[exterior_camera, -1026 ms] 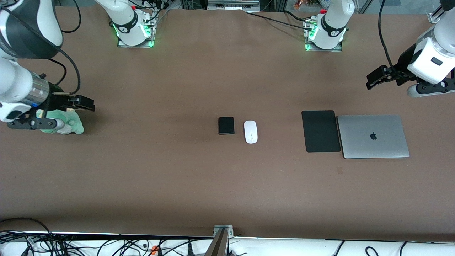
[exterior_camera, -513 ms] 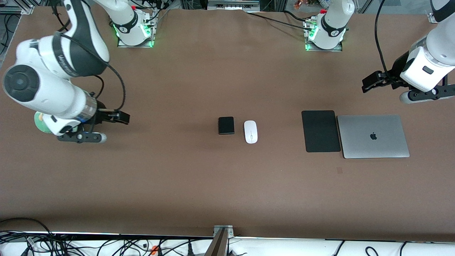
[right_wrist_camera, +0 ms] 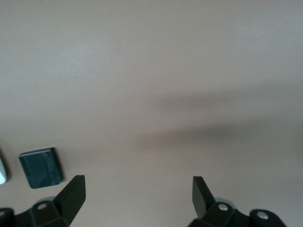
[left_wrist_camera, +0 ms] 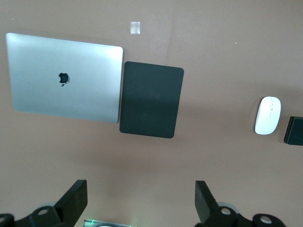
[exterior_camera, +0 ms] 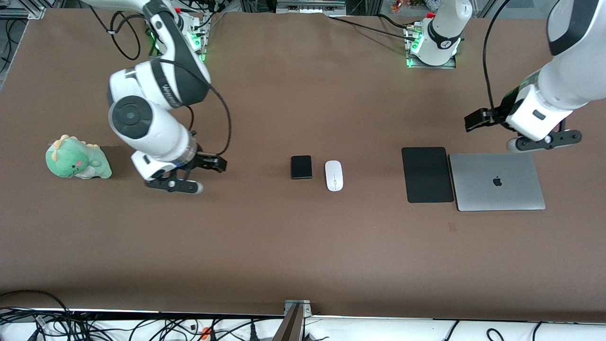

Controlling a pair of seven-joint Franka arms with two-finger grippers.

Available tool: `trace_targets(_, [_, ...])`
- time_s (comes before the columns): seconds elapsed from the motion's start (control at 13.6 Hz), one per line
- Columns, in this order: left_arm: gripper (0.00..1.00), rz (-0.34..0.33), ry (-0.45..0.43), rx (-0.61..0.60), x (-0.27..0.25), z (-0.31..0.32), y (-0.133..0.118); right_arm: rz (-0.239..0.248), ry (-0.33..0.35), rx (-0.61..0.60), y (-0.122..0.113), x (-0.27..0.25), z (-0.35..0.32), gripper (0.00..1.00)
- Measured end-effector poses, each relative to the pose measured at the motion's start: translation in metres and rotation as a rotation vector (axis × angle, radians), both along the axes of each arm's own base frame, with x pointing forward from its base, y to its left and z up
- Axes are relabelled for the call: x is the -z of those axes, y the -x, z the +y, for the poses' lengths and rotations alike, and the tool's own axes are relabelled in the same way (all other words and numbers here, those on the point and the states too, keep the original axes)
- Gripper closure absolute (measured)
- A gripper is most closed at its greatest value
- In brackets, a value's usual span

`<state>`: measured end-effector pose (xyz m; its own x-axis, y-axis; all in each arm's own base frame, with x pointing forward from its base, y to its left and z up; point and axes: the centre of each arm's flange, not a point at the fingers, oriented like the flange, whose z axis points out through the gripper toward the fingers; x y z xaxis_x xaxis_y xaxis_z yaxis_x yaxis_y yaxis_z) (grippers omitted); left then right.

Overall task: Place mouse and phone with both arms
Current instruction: 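Move the right gripper to the black phone while the left gripper advances, then lower the right gripper over the black phone and close on it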

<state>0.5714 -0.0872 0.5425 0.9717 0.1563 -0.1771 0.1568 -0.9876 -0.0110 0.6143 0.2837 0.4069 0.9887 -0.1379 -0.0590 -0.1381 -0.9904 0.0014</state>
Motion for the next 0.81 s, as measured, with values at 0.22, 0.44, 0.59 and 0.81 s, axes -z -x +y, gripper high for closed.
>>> trace_targets(0.22, [0.00,0.007,0.004,0.002,0.014,-0.003,-0.008,-0.025,-0.009,0.036,0.015,0.027,0.055,0.00])
trace_targets(0.44, [0.00,0.006,0.004,0.002,0.014,-0.003,-0.008,-0.043,-0.018,0.088,0.033,0.070,0.108,0.00])
trace_targets(0.59, [0.00,0.006,0.004,0.001,0.014,-0.002,-0.008,-0.063,-0.026,0.056,0.046,0.099,0.138,0.00])
trace_targets(0.81, [0.00,0.006,0.004,-0.005,0.014,0.001,-0.009,-0.087,-0.020,-0.014,0.066,0.129,0.171,0.00])
